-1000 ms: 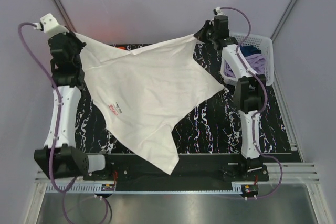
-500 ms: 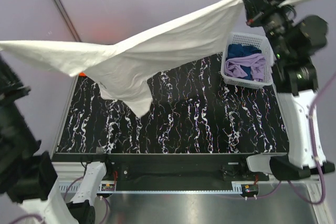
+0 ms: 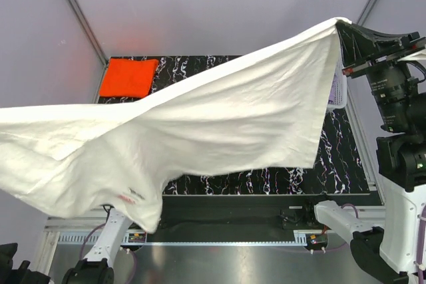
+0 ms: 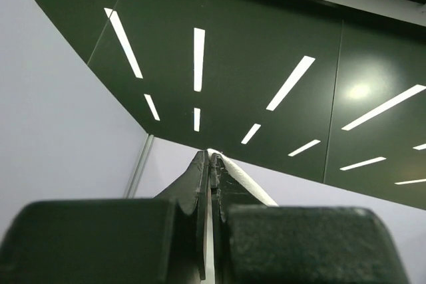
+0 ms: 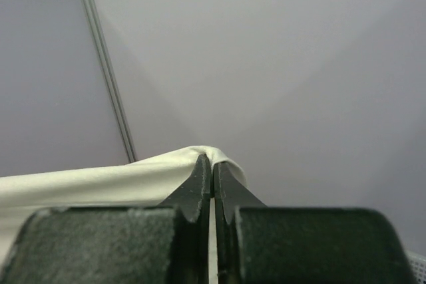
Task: Fold and stack the t-shirts
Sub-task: Flatten the tshirt out
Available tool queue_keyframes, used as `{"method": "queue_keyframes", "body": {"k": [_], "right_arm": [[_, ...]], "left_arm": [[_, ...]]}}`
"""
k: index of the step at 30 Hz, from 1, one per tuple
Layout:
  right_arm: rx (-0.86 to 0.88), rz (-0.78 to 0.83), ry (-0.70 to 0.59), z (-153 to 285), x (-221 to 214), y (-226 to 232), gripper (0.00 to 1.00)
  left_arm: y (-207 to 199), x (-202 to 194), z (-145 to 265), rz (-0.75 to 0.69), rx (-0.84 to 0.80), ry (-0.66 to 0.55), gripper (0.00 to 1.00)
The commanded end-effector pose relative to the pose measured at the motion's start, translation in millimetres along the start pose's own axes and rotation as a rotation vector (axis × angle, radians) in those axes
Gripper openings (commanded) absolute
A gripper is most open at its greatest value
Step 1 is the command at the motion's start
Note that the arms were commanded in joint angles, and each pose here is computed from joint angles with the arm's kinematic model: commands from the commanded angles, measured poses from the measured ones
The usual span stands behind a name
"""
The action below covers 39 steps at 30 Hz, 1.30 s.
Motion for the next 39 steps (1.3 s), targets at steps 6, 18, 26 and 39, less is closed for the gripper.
{"method": "queue_keyframes", "body": {"k": [6, 18, 26, 39], "right_arm": [[-0.051, -0.076, 0.188, -65, -108, -40, 0.00], [-0.044, -0.242, 0.492, -138, -382, -100, 0.00], [-0.022, -0.270, 0.611, -195, -488, -111, 0.00], [-0.001, -0.126, 0.403, -183, -282, -70, 0.00]], "left_arm": [[38, -170, -20, -0.112, 0.133, 0.319, 0.00], [151, -465, 89, -0.336, 0.354, 0.909, 0.00], [202, -544, 66, -0.286, 0.370, 0.990, 0.00], [82, -350, -50, -0.027, 0.064, 0.580, 0.00]]}}
Point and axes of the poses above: each gripper's point midway between its finger pads, its own z axis back along the fingers, its own y axis along the line the jaws close on, x = y × z, the point moved 8 cm from there along z, back along the fingers, and after that the axes turned 1 degree about z, right-handed, at the moved point
